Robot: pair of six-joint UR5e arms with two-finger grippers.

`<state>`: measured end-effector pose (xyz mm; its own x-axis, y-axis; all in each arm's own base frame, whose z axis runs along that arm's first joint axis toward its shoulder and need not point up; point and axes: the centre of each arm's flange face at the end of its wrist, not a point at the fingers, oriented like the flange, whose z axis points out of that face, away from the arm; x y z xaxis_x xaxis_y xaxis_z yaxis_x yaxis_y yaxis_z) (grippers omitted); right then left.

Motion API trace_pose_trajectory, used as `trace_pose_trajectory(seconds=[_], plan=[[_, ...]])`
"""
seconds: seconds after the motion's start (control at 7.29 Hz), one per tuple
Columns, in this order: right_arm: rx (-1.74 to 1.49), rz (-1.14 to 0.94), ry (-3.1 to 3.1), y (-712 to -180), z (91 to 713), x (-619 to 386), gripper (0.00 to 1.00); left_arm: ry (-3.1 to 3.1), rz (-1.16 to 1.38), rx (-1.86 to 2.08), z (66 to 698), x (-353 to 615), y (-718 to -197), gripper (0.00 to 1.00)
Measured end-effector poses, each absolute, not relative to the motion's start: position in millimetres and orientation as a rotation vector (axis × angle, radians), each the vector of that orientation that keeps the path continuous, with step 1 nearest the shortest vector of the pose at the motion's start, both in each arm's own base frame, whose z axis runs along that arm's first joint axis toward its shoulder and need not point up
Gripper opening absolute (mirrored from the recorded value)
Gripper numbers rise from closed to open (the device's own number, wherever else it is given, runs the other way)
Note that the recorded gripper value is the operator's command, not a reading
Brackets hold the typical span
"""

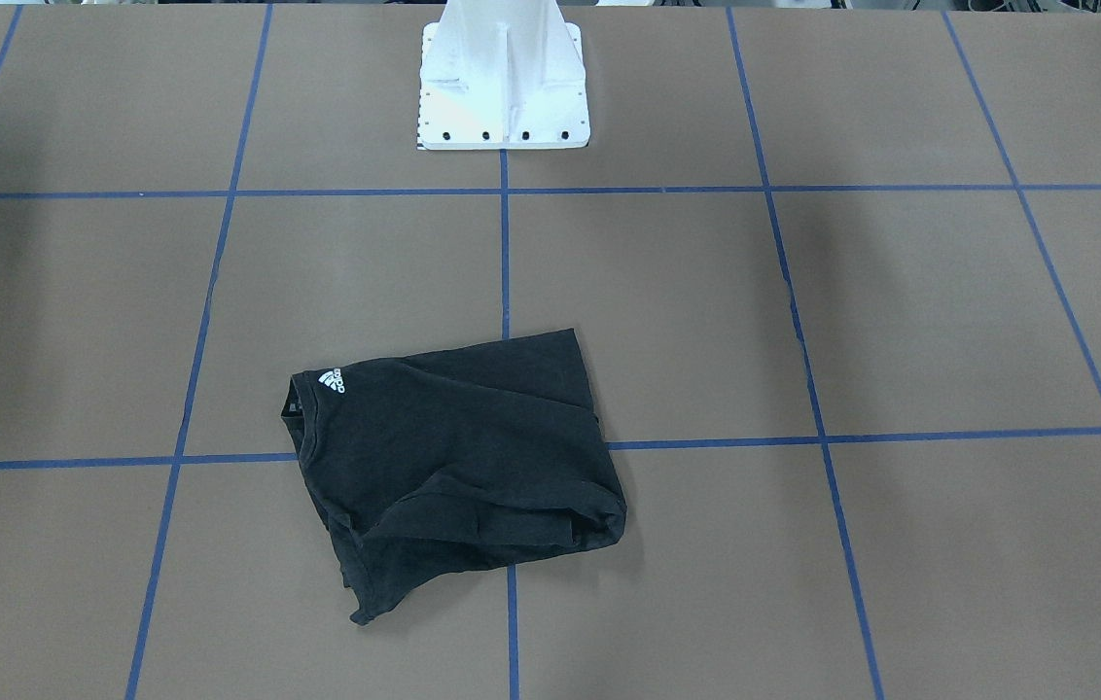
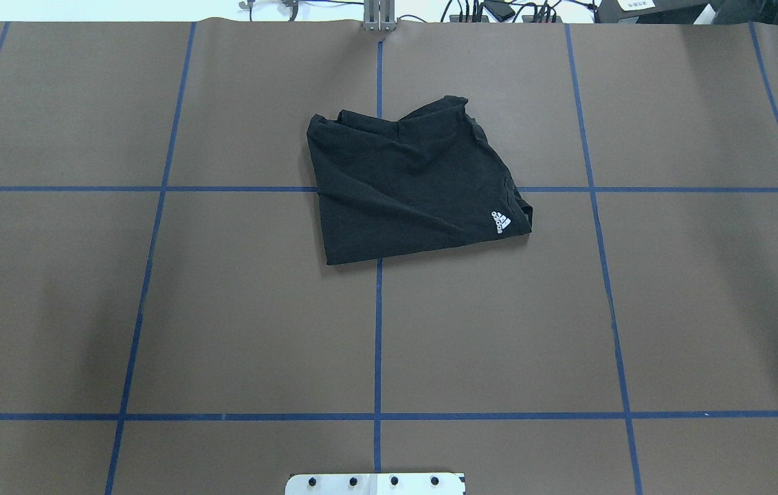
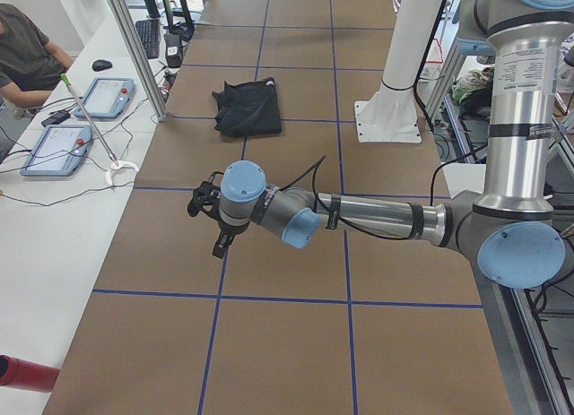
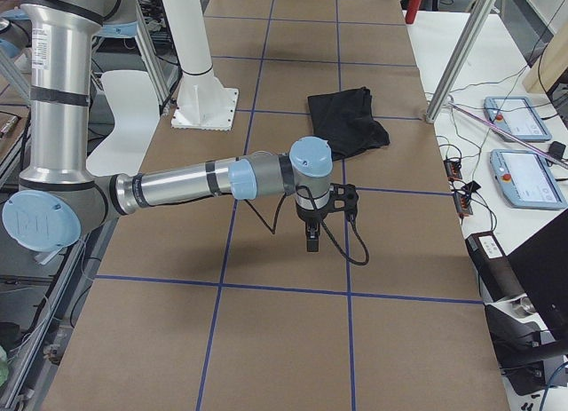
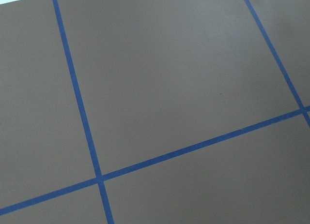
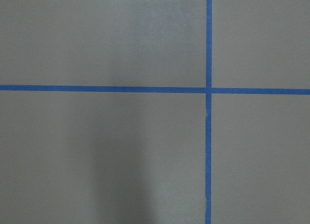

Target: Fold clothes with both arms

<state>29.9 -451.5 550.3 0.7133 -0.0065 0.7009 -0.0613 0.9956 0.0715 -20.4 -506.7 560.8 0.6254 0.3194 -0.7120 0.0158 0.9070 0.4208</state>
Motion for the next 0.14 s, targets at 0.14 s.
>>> trace_pose_trajectory(seconds=[0.14], plan=[[0.091, 0.031, -0.778, -451.5, 550.5, 29.7, 1.0, 0.884, 0.181, 0.413, 559.9, -20.2, -506.9, 0.99]])
